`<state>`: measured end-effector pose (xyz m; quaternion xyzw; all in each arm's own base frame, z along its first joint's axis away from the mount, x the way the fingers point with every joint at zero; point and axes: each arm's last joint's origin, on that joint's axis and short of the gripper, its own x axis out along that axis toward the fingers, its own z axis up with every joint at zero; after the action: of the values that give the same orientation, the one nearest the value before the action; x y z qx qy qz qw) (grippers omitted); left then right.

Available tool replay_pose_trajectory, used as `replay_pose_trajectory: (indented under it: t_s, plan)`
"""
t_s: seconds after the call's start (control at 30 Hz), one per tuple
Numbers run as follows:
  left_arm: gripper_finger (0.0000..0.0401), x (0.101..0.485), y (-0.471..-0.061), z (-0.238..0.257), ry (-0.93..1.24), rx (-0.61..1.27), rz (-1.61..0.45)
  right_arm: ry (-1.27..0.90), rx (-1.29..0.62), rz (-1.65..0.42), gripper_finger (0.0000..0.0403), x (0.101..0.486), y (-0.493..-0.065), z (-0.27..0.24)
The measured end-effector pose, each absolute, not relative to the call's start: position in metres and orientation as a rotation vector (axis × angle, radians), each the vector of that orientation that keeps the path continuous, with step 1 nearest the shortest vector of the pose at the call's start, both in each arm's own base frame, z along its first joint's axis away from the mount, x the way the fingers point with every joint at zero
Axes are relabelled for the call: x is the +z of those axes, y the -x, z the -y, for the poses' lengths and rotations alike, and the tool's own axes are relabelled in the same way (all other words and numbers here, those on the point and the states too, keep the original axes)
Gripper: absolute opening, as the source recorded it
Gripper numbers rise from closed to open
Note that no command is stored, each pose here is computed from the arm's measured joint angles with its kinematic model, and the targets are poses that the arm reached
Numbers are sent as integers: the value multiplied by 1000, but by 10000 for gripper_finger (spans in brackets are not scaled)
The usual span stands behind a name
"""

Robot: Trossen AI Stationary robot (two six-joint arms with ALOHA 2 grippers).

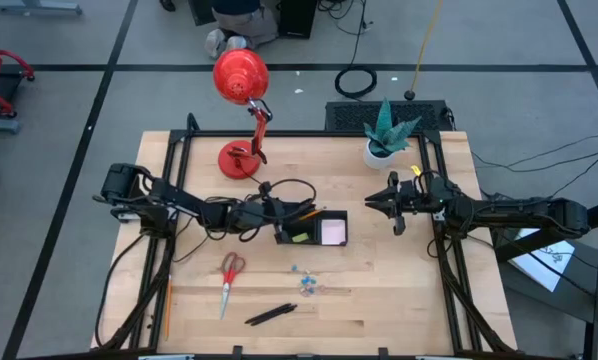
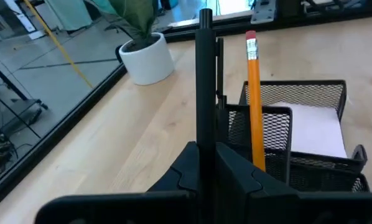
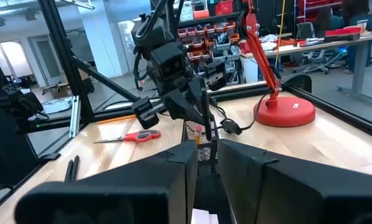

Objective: Pick and place office supplies into organizer
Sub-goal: Put the black pen into the black desk organizer

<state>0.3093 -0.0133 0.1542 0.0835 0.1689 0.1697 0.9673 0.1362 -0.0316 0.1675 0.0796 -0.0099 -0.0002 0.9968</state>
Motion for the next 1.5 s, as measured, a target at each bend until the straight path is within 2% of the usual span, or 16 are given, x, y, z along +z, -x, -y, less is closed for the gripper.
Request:
replay_pose_trajectory:
  t_s: [0.67, 0.9, 1.5]
  plan:
    - [31, 158, -310, 13, -133, 304, -290, -147, -5, 19, 59, 167, -136, 32]
    - [31, 156, -310, 2, -37, 383, -297, -167, -27, 22, 59, 167, -136, 32]
    - [31, 155, -310, 4, 65, 329, -291, -186, -21, 29, 59, 168, -136, 32]
